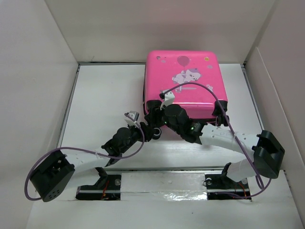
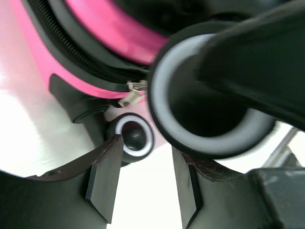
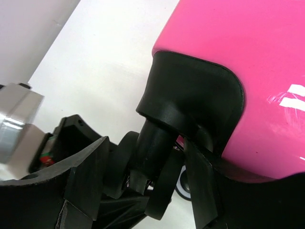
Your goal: Pack the luggage
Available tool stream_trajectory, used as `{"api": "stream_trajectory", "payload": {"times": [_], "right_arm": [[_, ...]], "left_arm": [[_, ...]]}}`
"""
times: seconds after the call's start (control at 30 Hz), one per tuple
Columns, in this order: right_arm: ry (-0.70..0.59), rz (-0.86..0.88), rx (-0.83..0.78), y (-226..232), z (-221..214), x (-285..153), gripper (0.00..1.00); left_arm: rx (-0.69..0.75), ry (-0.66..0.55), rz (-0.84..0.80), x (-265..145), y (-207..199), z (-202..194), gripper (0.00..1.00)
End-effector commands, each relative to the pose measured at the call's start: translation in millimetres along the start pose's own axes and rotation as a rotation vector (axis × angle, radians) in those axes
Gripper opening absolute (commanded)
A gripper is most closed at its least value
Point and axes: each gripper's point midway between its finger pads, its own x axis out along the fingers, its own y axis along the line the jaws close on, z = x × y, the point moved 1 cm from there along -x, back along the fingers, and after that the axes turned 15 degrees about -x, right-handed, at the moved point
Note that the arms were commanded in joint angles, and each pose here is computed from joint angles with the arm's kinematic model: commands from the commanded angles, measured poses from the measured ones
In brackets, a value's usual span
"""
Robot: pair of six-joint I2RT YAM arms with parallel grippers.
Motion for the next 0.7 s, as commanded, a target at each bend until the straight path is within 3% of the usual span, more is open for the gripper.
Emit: {"api": "stream_trajectory", "payload": {"times": [0.0, 0.3, 0.67], "right_arm": [[-0.119, 0.065, -0.02, 6, 34, 0, 0.0], [-0.121, 0.116, -0.017, 13, 29, -2, 0.0], [-0.135, 0.202, 0.047, 23, 25, -1, 0.0]], "left_arm": [[0.018, -0.089, -0.017, 14, -16, 25, 0.42], [0.027, -0.159, -0.035, 34, -28, 42, 0.43], [-0.031, -0.411, -0.102, 28, -37, 82, 0.39]]}}
